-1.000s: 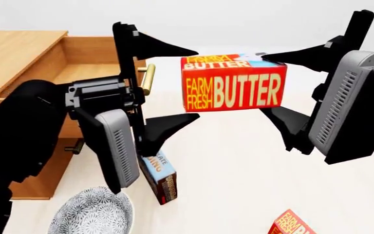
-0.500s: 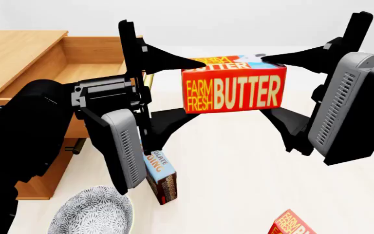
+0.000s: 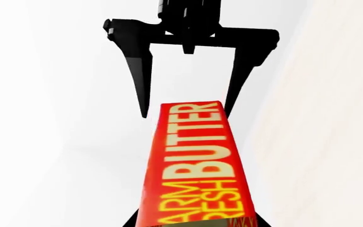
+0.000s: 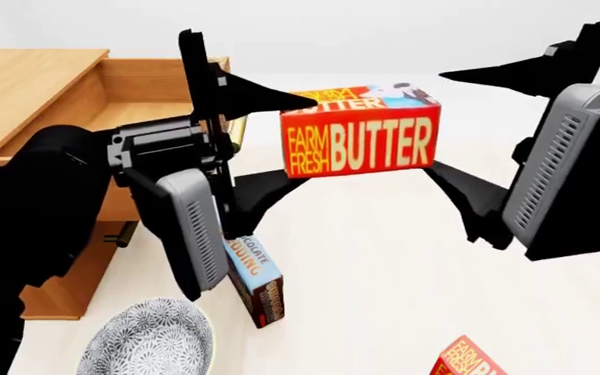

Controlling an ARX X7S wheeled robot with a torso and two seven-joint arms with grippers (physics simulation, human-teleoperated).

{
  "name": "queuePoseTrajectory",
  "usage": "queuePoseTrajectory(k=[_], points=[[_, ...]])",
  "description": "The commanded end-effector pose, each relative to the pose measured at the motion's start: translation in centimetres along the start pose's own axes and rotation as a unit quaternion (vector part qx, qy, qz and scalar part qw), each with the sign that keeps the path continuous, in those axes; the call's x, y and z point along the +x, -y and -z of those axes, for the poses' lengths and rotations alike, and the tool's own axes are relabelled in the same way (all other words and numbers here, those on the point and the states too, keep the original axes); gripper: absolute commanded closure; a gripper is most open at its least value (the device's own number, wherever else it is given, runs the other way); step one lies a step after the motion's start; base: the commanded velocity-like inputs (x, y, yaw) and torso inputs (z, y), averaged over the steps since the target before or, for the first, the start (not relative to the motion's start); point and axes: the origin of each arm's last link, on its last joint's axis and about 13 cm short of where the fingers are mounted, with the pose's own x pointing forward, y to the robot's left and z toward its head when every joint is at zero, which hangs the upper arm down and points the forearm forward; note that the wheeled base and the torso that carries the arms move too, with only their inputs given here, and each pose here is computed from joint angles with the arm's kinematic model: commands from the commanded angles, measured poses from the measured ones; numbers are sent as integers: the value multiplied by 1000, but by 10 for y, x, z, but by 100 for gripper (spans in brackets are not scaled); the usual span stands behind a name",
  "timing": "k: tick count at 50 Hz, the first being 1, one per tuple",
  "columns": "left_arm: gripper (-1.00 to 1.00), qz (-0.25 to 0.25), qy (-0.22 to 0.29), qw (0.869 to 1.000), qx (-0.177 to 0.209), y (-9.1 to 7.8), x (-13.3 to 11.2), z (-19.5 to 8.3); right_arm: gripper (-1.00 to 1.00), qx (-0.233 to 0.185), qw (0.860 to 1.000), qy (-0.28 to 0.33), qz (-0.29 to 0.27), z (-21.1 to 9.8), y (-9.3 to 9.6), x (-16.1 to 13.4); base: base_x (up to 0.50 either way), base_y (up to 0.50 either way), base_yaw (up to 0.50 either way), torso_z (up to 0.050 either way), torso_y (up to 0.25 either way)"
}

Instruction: Put the butter at the front in the top drawer of the cabinet and close it.

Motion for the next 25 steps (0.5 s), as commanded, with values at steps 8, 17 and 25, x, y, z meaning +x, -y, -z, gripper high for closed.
queuePoseTrajectory(k=[8,17,25], points=[[100,-62,-84,995,-5,-15,-30,25,-100,3,998,-54,22,8,-7,-23,0,0,0,0,1],[100,-149,-161,972,-83,-27,-35,29,-100,57,995,-80,38,6,-22,-26,0,0,0,0,1],[100,-217,-217,935,-177,-35,-36,28,-100,141,983,-87,77,2,-34,-16,0,0,0,1,1]])
